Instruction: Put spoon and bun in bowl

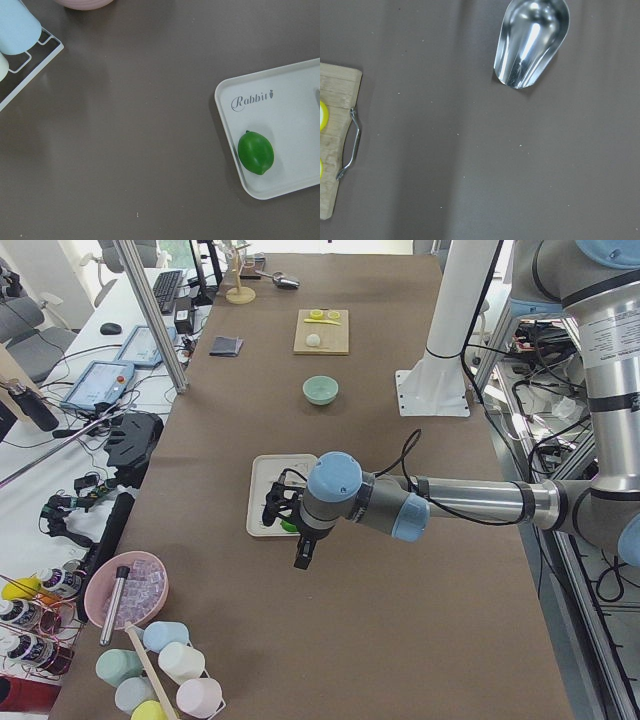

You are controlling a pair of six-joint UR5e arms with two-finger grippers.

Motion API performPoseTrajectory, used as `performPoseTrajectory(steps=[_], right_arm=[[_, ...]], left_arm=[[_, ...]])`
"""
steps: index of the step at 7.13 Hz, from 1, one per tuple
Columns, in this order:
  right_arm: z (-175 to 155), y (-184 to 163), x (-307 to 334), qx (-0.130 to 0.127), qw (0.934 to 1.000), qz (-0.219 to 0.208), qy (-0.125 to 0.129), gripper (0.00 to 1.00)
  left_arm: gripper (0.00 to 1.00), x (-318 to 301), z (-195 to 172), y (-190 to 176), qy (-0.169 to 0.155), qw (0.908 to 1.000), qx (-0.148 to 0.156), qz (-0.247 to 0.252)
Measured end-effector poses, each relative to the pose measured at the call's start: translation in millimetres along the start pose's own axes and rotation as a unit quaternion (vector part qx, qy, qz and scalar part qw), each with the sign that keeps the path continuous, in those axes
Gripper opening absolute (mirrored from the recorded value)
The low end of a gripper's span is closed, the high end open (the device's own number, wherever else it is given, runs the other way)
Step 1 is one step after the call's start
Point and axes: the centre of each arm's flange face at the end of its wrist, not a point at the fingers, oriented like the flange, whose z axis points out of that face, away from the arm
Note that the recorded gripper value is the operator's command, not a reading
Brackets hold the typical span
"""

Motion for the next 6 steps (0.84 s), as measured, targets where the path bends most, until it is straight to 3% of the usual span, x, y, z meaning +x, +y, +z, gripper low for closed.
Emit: performPoseTrajectory(steps=[3, 6], right_arm=[[2, -3, -6, -0.002, 1.0000, -0.006, -0.003, 1.00], [2, -43, -60, 0.011, 0.9990, 0.022, -0.038, 1.00]], left_arm=[[0.97, 3, -3, -2, 0.000, 1.0000, 0.003, 0.002], [0.96, 12, -6, -12, 0.007, 0.9999, 0.010, -0.005]])
